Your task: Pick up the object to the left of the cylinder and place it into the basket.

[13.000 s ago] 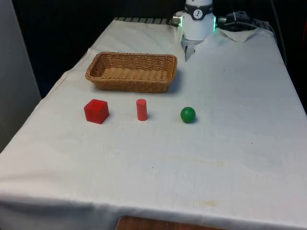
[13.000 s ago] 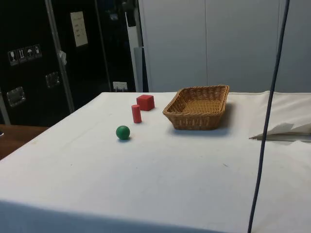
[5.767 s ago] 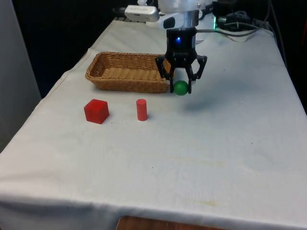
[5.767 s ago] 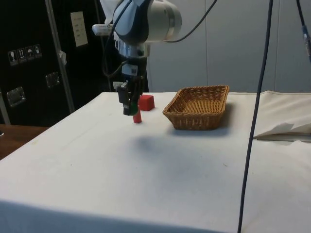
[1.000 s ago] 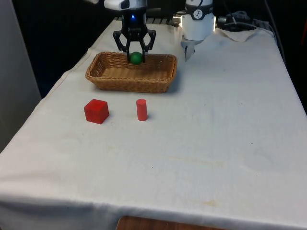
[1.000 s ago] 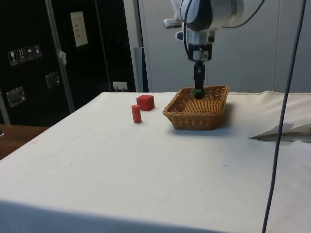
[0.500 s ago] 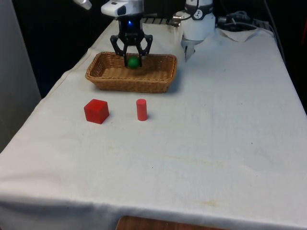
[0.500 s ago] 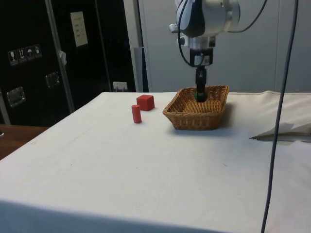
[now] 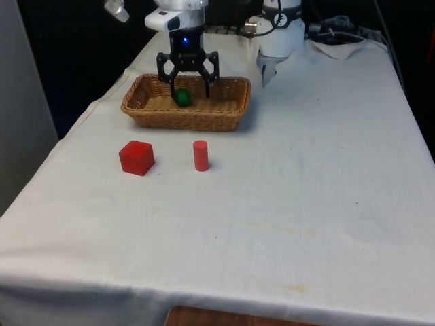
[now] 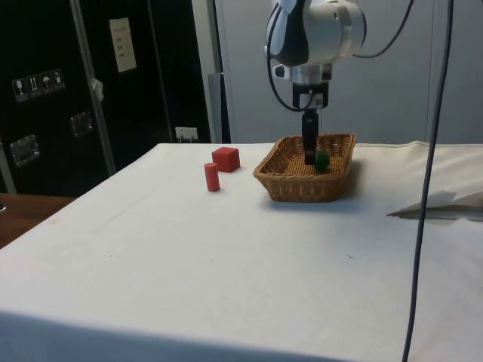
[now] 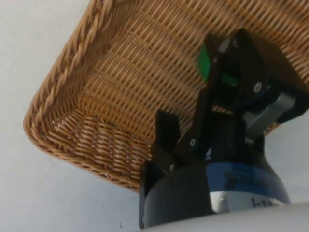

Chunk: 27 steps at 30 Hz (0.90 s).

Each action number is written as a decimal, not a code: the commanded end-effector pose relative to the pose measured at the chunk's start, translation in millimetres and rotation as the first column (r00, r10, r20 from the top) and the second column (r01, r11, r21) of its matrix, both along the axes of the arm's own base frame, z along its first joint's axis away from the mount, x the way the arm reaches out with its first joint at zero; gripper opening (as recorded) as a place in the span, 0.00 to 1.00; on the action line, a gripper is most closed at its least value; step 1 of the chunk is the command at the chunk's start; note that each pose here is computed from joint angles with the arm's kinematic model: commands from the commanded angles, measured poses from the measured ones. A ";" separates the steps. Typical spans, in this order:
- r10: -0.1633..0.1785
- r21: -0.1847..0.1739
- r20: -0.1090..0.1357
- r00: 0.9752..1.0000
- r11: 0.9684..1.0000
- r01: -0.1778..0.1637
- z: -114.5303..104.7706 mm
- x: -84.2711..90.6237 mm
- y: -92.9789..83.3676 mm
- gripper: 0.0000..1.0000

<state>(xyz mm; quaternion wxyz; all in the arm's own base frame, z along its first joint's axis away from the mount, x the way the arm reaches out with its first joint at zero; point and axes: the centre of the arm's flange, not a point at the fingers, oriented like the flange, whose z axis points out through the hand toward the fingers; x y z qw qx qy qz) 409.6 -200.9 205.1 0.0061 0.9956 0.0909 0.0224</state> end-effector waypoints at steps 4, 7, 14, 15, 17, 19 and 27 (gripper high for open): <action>0.004 0.011 0.016 1.000 1.000 -0.004 -0.3 2.0 0.8 1.00; 0.002 0.011 0.017 1.000 1.000 -0.002 -1.1 2.2 0.5 1.00; 0.002 0.001 0.021 1.000 1.000 -0.002 2.6 8.9 -1.5 1.00; 0.000 0.003 0.020 1.000 1.000 0.000 6.5 12.7 -3.4 1.00; -0.001 0.006 0.025 1.000 1.000 0.001 12.2 18.5 -4.6 1.00; -0.001 0.008 0.029 1.000 1.000 0.001 16.4 22.5 -5.5 1.00; 0.003 0.010 0.050 0.999 1.000 -0.004 30.7 37.3 -8.4 1.00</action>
